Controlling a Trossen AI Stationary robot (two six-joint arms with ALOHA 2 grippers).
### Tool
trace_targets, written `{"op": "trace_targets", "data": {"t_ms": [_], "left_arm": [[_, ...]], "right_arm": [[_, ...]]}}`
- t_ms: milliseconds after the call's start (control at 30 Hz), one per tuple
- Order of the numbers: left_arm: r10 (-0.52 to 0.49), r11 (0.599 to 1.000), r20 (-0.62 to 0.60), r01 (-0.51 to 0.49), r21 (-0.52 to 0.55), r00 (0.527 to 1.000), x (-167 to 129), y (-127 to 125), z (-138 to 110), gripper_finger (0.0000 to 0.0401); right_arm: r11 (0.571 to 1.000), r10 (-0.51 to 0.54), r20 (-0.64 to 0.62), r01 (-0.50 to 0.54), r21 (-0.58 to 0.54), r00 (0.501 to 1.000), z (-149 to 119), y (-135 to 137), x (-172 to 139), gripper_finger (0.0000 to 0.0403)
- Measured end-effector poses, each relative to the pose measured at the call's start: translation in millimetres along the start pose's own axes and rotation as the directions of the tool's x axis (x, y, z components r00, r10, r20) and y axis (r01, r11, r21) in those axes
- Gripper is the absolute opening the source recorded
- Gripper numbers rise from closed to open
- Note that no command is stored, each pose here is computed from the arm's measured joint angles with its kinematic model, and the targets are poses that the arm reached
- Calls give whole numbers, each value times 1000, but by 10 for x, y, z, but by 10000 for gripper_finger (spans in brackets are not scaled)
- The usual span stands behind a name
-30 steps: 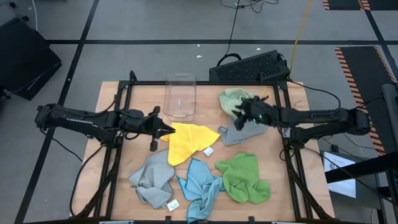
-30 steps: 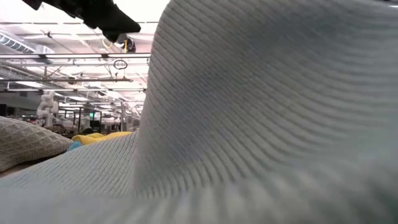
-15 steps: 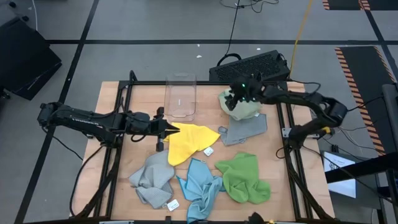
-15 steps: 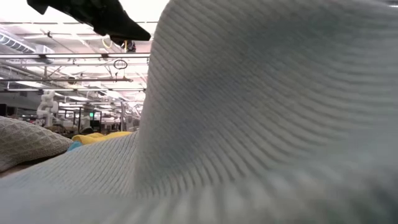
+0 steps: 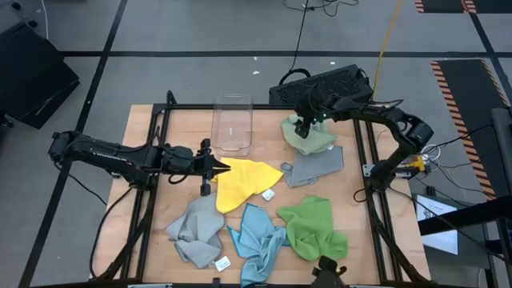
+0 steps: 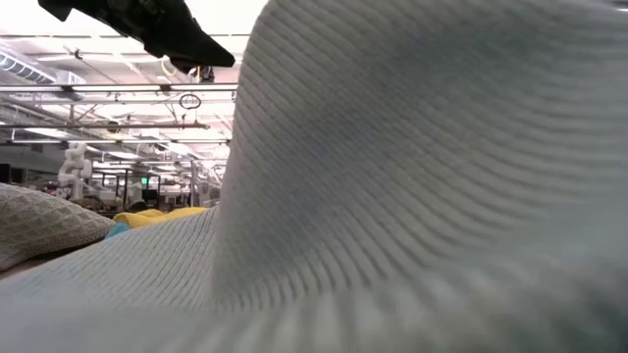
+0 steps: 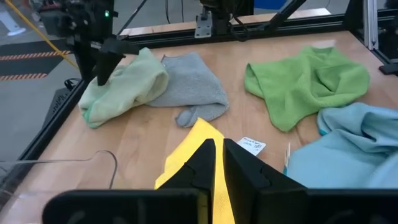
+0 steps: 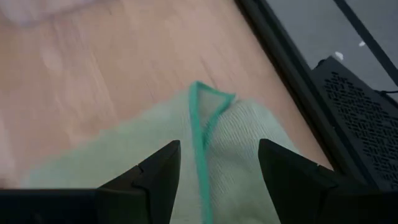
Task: Fold microfiber towels
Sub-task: Fold the light green microfiber cloth
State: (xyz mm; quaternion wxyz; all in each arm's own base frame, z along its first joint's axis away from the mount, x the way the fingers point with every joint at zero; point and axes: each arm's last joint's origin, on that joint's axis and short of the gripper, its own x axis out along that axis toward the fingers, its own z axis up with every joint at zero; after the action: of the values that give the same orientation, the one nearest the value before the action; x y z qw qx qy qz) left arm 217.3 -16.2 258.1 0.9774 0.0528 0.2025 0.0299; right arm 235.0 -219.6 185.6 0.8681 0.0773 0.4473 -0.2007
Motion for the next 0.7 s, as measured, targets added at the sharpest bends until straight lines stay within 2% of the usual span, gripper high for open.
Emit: {"op": "trace_targets", "data": {"t_ms": [200,300,400,567,633,700], "left_arm": [[19,1000,-1,-19,20,1000,1,12,0,35],[24,1000,-1,-24,19,1000,2,21,0,35],[28,999,-2,-28,37,1000,4,32,-1,35],[30,997,-1,-29,65,1000,4,34,0,35],[30,997,-1,-29,68,1000,4,34,0,35],[30,997,-1,-29,68,1000,4,34,0,35]], "right_arm": [[999,0,-60,-2,-37,998,-115,-127,149,209],[998,38,-73,-41,-45,997,-159,-155,199,192],[996,79,-79,-82,-35,994,-187,-161,222,145],[993,109,-131,-112,-22,985,-238,-125,240,26],[987,156,-155,-159,-8,975,-253,-62,222,10],[979,202,-191,-202,16,961,-262,40,190,13]]}}
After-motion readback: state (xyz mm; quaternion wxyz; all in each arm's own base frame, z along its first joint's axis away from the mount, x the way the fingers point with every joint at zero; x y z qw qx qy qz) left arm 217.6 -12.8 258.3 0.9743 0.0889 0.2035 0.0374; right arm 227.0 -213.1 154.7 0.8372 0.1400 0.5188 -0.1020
